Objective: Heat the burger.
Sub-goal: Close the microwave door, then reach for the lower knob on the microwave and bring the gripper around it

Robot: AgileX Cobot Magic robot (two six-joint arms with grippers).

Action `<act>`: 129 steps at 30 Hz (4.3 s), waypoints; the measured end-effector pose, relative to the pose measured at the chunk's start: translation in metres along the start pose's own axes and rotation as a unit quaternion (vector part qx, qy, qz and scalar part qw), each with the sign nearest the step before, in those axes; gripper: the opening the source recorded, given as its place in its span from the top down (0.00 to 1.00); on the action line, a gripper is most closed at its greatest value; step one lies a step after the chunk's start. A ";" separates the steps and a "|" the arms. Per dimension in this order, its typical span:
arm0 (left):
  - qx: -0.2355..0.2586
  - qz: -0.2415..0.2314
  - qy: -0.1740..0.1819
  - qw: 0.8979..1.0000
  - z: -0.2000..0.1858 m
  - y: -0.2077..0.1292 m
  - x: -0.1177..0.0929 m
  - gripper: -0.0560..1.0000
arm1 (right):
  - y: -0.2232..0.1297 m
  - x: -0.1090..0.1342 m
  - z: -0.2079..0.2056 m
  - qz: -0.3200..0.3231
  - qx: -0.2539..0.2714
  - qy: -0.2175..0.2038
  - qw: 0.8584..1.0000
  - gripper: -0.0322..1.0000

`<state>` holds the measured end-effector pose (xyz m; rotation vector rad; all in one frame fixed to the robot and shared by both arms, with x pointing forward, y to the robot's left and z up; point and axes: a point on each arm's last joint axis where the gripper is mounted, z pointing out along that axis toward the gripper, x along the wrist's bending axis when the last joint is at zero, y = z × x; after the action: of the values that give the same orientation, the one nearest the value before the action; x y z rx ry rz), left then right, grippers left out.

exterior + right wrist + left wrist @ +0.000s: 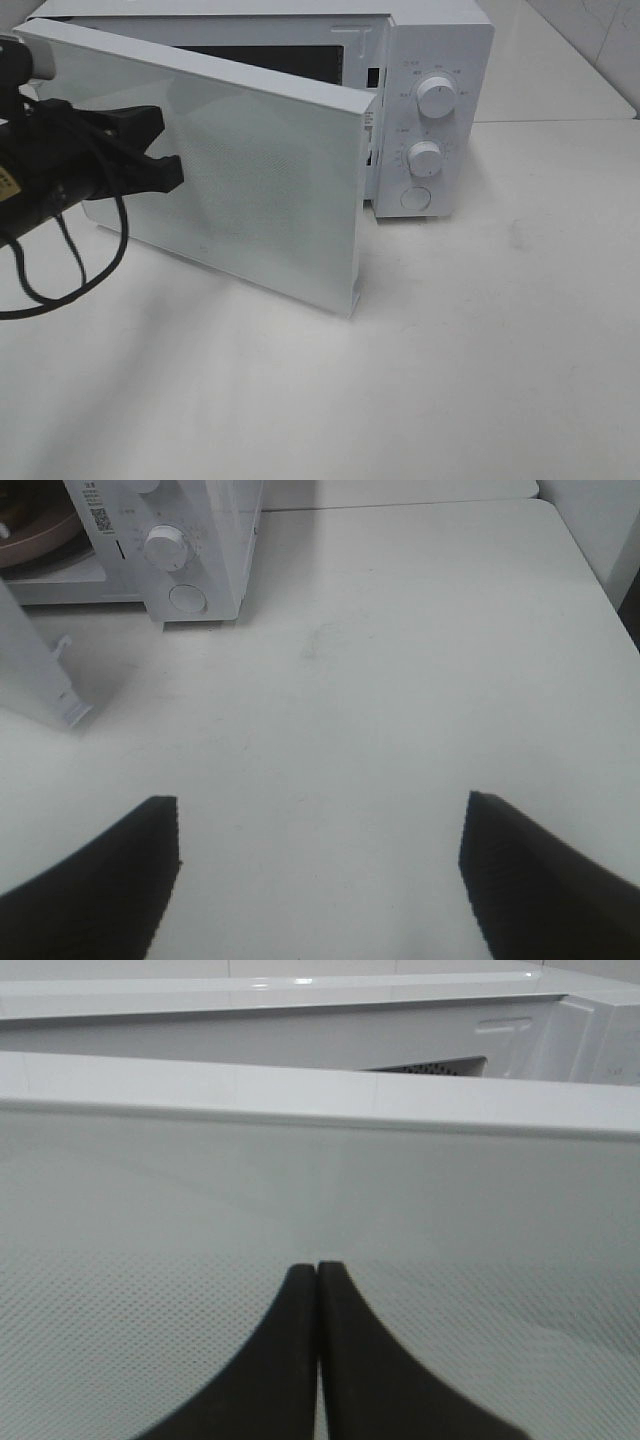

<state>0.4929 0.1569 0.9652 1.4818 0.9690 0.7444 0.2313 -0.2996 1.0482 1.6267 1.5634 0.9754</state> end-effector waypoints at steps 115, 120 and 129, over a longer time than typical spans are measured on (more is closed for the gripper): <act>0.455 -0.127 0.150 0.868 -0.168 0.103 0.076 0.03 | 0.000 0.000 0.000 0.000 0.000 0.000 1.000 0.23; 0.442 -0.121 0.152 0.876 -0.190 0.091 0.062 0.03 | 0.000 0.000 0.000 0.000 0.000 0.000 1.000 0.23; 0.375 -0.091 0.164 0.908 -0.234 0.074 0.033 0.03 | 0.000 0.000 0.000 0.000 0.000 0.000 1.000 0.23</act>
<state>0.3142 0.2943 1.0687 1.9088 1.7641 0.5031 0.2313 -0.2996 1.0482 1.6270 1.5638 0.9765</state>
